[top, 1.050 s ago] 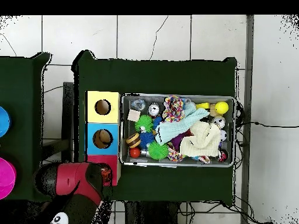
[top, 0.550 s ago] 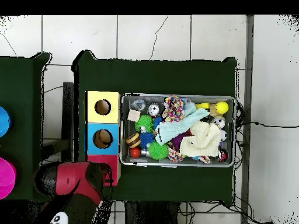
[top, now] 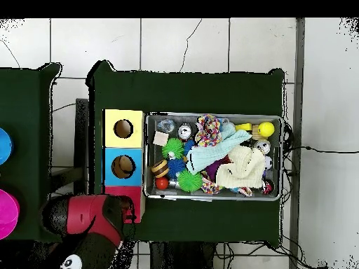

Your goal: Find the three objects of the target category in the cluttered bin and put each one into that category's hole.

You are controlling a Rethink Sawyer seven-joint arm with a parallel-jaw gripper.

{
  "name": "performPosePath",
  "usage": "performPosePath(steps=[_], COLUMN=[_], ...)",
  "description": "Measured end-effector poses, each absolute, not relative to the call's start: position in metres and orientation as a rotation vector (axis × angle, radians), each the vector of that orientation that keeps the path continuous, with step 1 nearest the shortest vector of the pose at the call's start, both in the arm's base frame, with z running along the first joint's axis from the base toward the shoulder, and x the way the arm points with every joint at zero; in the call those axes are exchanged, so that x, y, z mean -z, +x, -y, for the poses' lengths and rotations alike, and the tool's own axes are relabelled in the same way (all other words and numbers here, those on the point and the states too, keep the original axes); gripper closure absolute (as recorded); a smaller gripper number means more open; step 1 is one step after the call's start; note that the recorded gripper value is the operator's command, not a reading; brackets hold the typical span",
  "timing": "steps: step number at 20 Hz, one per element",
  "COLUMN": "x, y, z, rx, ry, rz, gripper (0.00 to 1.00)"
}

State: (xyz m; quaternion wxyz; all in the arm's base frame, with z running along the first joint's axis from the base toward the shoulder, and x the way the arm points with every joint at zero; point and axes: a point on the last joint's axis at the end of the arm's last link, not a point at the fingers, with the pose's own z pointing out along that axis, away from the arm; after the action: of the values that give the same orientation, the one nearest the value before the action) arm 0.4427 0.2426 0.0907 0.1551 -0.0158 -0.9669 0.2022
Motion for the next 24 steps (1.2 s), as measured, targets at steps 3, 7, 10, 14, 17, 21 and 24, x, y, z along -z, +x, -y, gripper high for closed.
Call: performPosePath(steps=[3, 7, 10, 14, 17, 21, 24], x=[-0.093, -0.098, -0.104, -0.114, -0.124, -0.135, -0.144], y=[0.444, 0.446, 0.45, 0.457, 0.461, 0.466, 0.472], z=[-0.243, -0.244, -0.244, -0.237, -0.23, -0.221, -0.21], rx=[-0.575, -0.567, -0.566, -0.595, -0.613, -0.625, -0.629], ry=[-0.046, -0.05, -0.047, -0.028, -0.026, -0.033, -0.056], rz=[2.775, 2.785, 2.8, 2.821, 2.837, 2.853, 2.864], gripper=[0.0, 0.0, 0.0, 0.0, 0.0, 0.0, 0.0])
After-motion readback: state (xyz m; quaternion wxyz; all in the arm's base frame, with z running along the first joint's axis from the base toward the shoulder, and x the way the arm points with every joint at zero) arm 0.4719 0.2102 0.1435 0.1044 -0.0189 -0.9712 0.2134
